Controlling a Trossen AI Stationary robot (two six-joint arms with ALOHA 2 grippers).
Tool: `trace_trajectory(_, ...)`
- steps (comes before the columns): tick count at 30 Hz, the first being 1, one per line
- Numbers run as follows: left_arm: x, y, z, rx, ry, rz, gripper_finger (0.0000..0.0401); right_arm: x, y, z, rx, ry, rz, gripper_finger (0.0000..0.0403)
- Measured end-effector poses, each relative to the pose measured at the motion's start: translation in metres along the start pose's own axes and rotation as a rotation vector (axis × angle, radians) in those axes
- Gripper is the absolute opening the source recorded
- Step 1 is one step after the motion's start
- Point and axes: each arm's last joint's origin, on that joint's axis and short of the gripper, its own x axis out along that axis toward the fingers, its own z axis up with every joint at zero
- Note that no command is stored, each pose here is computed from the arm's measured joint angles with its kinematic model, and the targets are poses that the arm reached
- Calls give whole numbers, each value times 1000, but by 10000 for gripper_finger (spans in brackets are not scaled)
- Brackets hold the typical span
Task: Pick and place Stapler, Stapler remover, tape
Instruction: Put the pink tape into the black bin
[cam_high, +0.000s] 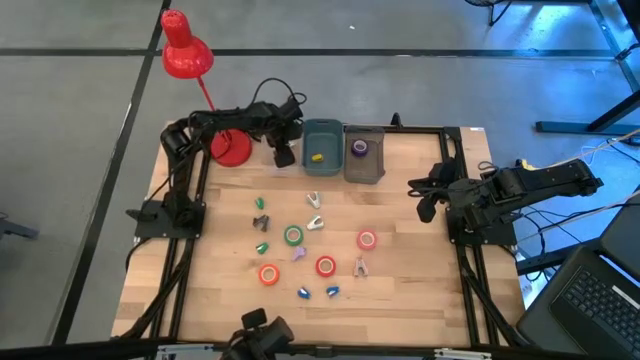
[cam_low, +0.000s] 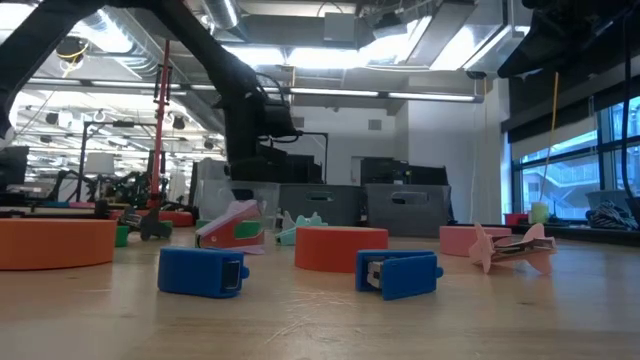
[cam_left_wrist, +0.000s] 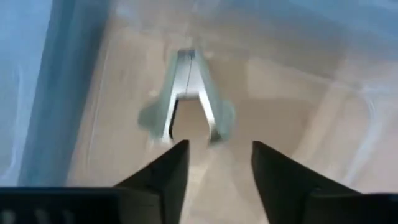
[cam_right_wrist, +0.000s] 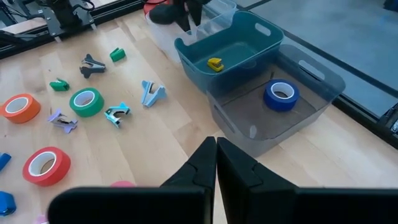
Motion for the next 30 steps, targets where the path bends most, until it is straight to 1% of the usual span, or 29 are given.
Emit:
trace_trajectory(2, -9, 0, -2, -14, -6, 2, 194, 0, 0, 0, 0, 9, 12, 16)
trace_trajectory(4, -22, -1, -4, -29, -24, 9, 205, 0, 0, -1, -3, 12, 12, 16)
trace_trajectory(8, -57, -4, -7, -59, -112, 30, 208, 0, 0, -1, -8, 19, 7, 16)
trace_trajectory(10, -78, -8, -9, -87, -170, 23, 206, 0, 0, -2, -9, 20, 7, 16)
trace_trajectory(12, -101, -16, -13, -123, -237, -14, 204, 0, 0, -1, -4, 20, 6, 16)
trace_trajectory(14, -121, -27, -19, -160, -308, -83, 202, 0, 0, -1, 16, 19, 7, 16)
trace_trajectory(17, -147, -50, -31, -160, -382, -192, 200, 0, 0, -2, 53, 28, 21, 16)
trace_trajectory(20, -165, -76, -47, -135, -409, -255, 200, 0, 3, -2, 77, 71, 100, 16)
trace_trajectory(23, -175, -105, -67, -106, -422, -306, 200, 1, 12, 2, 76, 96, 234, 16)
trace_trajectory(26, -179, -132, -87, -92, -434, -371, 200, 5, 24, 8, 92, 91, 367, 16)
trace_trajectory(28, -180, -148, -99, -94, -447, -418, 200, 11, 32, 9, 81, 132, 437, 16)
trace_trajectory(30, -181, -161, -110, -107, -476, -446, 200, 20, 40, 4, 47, 215, 476, 16)
